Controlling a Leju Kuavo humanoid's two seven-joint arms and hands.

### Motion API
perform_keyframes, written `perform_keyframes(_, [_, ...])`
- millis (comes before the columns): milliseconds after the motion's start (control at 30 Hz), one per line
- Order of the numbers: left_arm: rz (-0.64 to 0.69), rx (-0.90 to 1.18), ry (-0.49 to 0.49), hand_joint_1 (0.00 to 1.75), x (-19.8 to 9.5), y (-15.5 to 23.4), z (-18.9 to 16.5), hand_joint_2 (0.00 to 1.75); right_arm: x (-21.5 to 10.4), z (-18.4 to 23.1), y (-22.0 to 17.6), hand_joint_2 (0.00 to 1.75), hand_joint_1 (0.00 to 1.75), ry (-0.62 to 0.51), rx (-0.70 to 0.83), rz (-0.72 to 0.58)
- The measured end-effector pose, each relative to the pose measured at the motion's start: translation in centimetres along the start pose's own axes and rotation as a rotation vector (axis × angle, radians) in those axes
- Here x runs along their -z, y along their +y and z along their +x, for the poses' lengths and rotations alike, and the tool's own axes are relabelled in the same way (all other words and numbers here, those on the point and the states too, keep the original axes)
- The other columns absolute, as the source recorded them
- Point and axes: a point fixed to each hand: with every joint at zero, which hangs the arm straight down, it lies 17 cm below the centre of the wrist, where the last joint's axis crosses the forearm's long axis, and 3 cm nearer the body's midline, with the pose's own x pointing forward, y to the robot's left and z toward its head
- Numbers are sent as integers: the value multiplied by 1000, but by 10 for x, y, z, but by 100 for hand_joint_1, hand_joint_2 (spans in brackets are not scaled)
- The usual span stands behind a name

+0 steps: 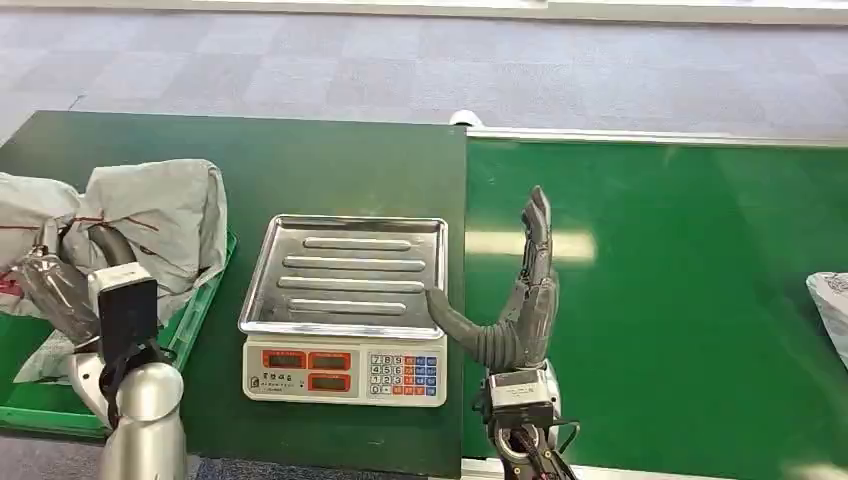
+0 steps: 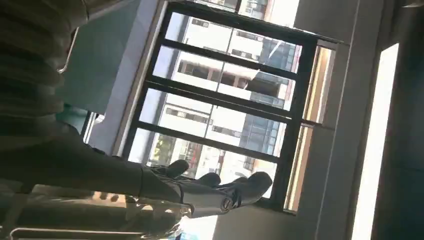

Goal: Moved the parcel from conveyor to table for the left to box.

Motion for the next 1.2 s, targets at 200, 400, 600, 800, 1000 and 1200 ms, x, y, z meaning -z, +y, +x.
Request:
perform_keyframes(200, [-36,162,249,143,-8,10,-94,175,-4,-10,14,175,0,51,17,65])
perform_keyframes(400, [-86,207,336,143,-22,8,-139,175,-5,-17,23,175,0,82,42,99])
perform_keyframes(600, [-113,248,377,106,-28,5,-156,175,-8,-20,29,175,0,93,39,125])
perform_keyframes(800, [-214,238,450,0,-45,-17,-174,175,-11,-25,34,175,0,106,25,149])
perform_keyframes(1000, [-236,22,482,0,-53,-38,-167,175,-14,-28,37,175,0,115,25,164])
perform_keyframes(1200, [-166,-219,439,0,-38,-40,-136,175,-16,-29,39,175,0,123,36,175])
